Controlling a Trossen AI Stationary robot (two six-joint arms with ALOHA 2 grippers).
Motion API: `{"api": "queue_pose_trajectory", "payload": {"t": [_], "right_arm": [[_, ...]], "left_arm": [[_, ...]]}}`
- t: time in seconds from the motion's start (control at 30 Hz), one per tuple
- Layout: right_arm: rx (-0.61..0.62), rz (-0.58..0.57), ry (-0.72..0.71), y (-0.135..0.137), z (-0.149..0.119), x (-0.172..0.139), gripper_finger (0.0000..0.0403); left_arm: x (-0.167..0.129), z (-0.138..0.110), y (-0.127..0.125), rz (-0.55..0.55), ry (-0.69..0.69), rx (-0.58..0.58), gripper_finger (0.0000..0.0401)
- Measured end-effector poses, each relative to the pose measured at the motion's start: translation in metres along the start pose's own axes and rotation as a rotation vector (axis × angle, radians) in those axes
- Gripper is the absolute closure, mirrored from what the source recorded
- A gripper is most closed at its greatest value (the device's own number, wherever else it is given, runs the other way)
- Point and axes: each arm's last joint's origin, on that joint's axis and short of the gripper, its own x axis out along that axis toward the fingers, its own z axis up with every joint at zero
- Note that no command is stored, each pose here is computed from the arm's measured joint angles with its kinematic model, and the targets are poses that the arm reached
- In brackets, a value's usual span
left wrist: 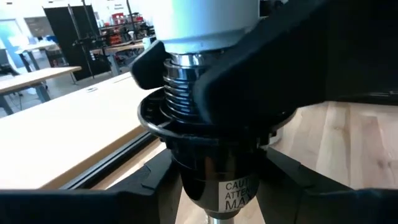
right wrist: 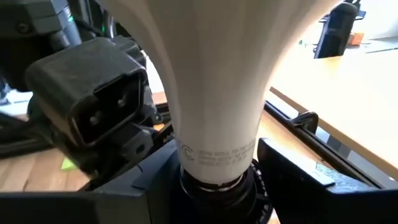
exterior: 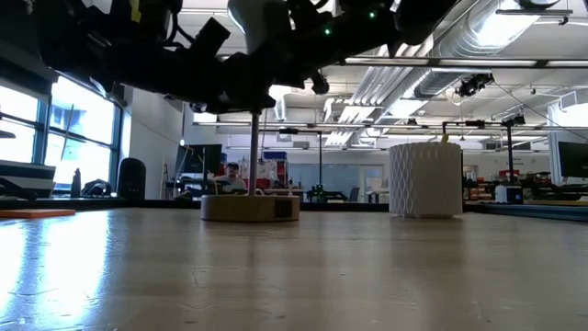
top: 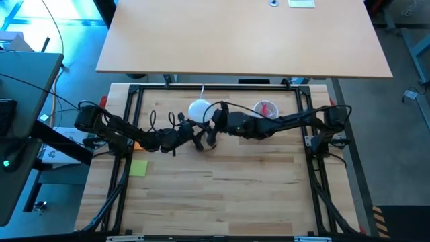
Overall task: Screw lightbulb
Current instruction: Insert the lightbulb into the lamp
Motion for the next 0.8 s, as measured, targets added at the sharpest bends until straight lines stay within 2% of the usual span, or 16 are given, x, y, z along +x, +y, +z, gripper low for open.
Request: {"api": "queue_pose_trajectory", "payload": {"t": [0.13,0.53,0.8], "right_arm": [[-0.047,0.016,0.034,-0.001,0.007,-0.009,0.0196],[-0.086,0.097,0.093,-0.011,0.021,-0.028,0.0194],[-0.105,0.247,0.116,-0.036,0.034,-0.039,0.0194]], "left_arm": [[0.000,0.000,-0.001,-0.016,-0.002,-0.007,0.0251],[-0.001,-0.001,-0.001,-0.019,0.002,-0.015,0.0250],[-0.001,-0.001,-0.002,-0.042,0.005,-0.013,0.0251]]}}
